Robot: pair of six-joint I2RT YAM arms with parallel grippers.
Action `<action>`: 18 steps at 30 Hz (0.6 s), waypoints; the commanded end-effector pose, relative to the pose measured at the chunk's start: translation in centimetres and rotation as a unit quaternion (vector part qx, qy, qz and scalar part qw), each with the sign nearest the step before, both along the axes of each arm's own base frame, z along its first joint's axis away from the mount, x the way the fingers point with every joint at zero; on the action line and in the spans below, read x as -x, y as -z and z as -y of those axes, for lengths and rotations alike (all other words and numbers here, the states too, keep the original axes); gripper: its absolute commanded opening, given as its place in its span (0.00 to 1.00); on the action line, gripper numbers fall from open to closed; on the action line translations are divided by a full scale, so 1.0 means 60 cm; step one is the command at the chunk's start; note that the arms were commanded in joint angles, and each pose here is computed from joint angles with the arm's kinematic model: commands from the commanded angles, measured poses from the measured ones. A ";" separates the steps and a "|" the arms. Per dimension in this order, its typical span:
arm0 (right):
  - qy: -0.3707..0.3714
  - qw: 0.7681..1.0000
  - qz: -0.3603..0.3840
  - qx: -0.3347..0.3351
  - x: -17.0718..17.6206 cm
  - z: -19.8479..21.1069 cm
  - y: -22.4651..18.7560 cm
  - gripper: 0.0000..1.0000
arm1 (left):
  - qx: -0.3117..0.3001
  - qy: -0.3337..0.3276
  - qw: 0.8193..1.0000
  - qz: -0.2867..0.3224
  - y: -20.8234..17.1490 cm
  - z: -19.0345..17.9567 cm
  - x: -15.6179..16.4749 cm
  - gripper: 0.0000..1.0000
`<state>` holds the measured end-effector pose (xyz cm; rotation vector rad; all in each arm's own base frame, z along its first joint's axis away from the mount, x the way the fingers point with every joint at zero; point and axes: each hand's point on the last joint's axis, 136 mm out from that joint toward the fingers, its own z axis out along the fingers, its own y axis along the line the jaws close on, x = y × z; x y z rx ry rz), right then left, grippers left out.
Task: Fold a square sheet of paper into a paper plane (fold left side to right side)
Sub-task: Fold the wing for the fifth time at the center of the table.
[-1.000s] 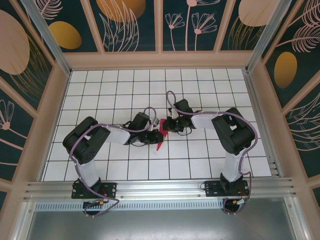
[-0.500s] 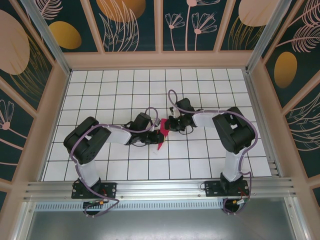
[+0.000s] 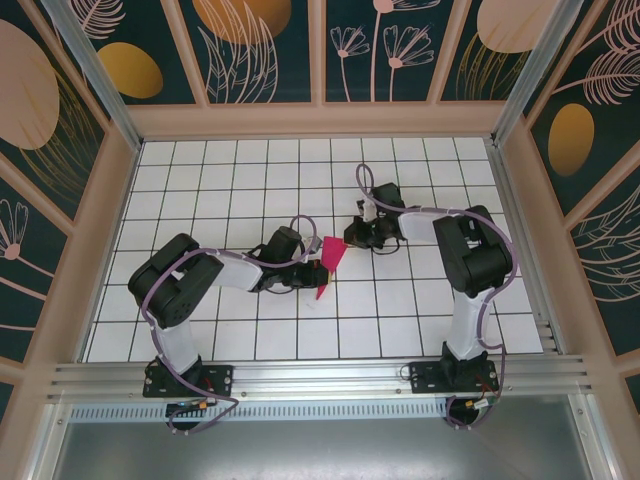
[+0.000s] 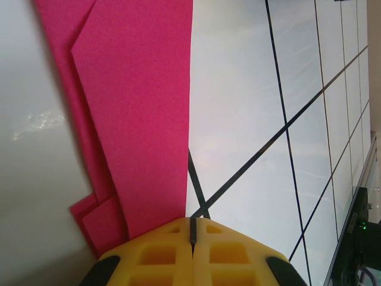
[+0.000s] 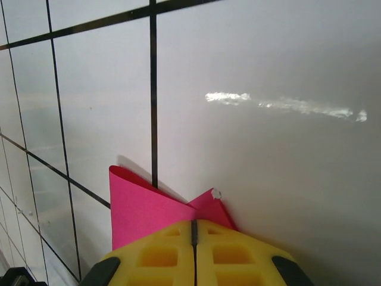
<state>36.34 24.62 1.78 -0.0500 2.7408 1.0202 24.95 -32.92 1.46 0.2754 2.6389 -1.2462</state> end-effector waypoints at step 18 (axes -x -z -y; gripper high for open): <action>0.006 0.997 0.082 0.013 0.088 -0.020 -0.096 0.12 | -0.093 -0.015 0.993 -0.066 0.072 -0.046 0.044 0.05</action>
